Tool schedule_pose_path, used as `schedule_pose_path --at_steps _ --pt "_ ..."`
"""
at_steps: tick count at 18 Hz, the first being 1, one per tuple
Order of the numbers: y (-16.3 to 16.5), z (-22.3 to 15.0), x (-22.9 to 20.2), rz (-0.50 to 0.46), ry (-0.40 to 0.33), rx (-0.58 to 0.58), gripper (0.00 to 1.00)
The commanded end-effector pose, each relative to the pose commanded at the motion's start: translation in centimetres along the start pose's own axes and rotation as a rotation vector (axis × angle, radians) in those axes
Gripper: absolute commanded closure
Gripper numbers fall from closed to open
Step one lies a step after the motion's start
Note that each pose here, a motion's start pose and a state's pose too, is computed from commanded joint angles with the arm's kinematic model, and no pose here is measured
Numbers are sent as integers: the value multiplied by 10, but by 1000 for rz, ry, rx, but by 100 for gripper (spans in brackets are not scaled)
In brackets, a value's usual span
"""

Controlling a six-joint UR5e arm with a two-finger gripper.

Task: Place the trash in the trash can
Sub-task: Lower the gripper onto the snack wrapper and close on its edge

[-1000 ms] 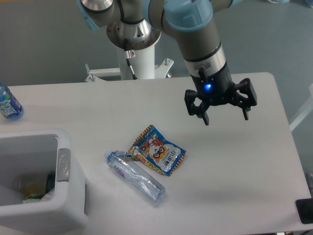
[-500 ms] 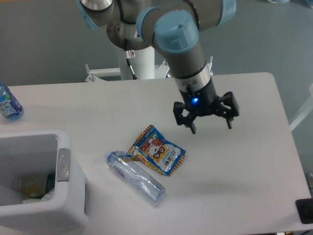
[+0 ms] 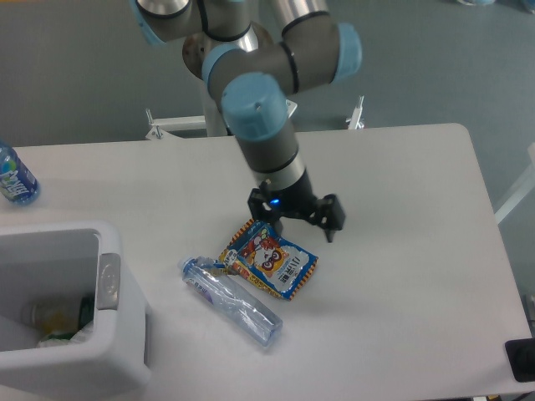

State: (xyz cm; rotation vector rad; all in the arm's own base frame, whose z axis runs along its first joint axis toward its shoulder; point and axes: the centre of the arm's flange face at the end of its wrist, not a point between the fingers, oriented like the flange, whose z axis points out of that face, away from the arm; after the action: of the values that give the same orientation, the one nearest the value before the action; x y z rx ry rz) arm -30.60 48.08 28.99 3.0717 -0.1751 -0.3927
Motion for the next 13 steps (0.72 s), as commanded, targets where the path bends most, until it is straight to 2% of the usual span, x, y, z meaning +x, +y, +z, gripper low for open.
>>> schedule_pose_path --at_steps 5,7,13 --pt "-34 33 45 70 49 -35 0" --pt "-39 35 54 49 54 -37 0" --pt "-44 50 75 78 81 -60 0"
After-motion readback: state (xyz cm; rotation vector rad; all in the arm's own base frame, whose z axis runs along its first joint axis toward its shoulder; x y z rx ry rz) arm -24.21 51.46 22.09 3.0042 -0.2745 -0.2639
